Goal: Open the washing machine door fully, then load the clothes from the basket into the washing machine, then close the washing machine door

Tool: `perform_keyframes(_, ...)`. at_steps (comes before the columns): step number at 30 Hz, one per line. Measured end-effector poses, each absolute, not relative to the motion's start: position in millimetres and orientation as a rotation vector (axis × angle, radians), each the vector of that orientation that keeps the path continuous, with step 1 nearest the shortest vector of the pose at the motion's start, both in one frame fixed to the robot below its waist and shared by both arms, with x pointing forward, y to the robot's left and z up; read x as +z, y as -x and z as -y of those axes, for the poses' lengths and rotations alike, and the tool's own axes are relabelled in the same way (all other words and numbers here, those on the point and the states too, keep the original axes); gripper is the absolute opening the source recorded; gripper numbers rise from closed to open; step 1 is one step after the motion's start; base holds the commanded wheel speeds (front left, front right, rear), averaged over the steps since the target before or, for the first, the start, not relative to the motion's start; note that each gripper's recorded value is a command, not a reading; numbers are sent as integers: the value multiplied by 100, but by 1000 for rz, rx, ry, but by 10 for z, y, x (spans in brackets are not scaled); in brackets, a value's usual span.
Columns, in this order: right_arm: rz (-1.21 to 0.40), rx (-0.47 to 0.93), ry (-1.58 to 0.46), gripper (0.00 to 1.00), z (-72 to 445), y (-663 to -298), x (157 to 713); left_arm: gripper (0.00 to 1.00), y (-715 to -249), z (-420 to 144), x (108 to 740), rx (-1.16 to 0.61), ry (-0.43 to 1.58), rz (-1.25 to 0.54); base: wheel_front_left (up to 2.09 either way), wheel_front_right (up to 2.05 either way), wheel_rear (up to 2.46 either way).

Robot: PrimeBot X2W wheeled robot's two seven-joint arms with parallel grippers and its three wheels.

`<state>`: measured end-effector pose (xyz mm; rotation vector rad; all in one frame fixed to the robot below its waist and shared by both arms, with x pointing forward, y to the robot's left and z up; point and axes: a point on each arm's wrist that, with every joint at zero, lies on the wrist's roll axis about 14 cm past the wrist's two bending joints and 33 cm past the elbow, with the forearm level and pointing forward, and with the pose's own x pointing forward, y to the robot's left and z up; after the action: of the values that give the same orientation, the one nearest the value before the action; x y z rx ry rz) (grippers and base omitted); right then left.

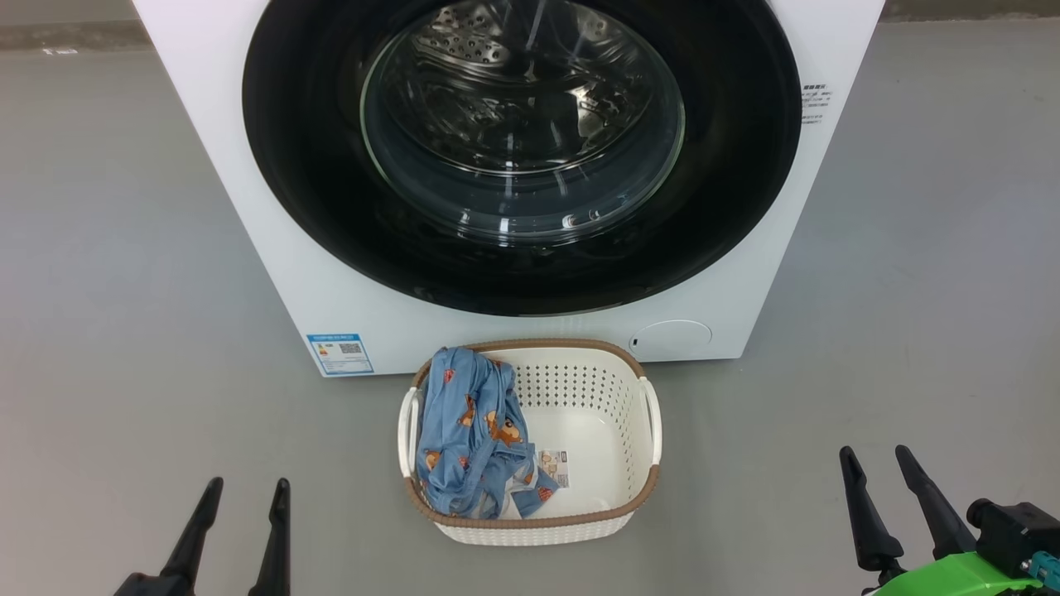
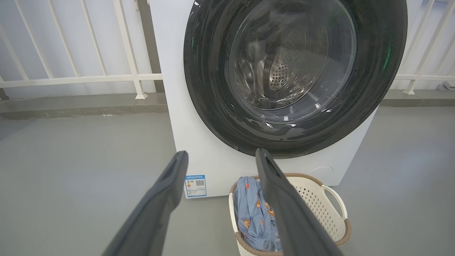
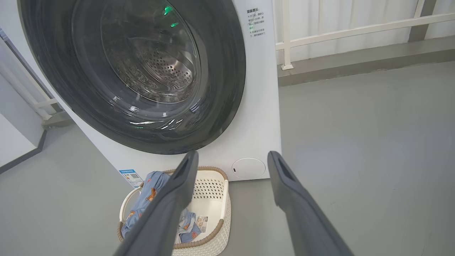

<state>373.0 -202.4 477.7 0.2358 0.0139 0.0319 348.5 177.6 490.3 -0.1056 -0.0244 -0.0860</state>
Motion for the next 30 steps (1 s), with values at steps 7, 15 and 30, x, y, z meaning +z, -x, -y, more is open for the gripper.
perform_keyframes(7,-9,30,-235,100,2034,-3721,4794,100,-3482,-1790,4897,-84,96,22,0,0,0)
perform_keyframes(15,-8,34,-236,100,2020,-3735,4794,100,-3481,-1821,4889,-77,77,19,29,29,-59)
perform_keyframes(30,-20,34,-236,100,2015,-3751,4756,100,-3494,-1838,4846,-71,77,6,110,110,-220)
